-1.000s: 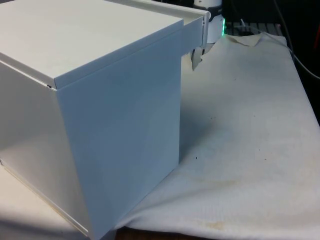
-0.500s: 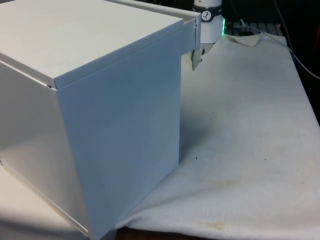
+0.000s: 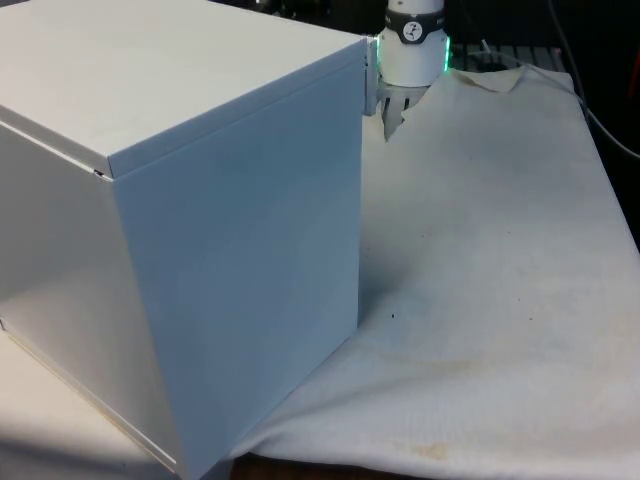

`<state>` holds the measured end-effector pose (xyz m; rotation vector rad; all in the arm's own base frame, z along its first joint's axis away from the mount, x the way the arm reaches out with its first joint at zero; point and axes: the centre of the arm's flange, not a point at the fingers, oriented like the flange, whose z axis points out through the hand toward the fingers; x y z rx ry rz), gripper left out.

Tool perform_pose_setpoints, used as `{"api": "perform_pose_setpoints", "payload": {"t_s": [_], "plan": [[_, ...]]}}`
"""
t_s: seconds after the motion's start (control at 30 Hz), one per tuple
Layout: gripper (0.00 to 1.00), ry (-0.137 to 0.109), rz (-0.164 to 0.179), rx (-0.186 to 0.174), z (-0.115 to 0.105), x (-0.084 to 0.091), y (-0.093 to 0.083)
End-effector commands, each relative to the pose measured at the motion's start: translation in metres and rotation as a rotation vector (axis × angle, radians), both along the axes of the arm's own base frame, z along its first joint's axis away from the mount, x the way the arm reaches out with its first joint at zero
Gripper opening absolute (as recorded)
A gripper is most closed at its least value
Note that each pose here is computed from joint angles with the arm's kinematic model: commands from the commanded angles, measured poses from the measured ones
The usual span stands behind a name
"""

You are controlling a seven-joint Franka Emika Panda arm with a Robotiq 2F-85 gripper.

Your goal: Open the drawer, then close it.

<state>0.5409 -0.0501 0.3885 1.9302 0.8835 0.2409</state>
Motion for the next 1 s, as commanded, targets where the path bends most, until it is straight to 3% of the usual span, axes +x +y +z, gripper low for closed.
{"api": "perform_pose_setpoints", "payload": {"t_s": [0.0,0.07,0.1,0.6,0.97], "plan": [[0.0,-0.012,0.01,0.0,0.001,0.005,-0.003],[0.0,-0.004,-0.001,-0.001,0.0,0.003,-0.001],[0.0,-0.021,0.001,0.0,-0.001,0.012,-0.008],[0.0,-0.052,-0.023,-0.011,-0.005,0.037,-0.018],[0.0,-0.056,-0.029,-0.015,-0.006,0.036,-0.013]]}}
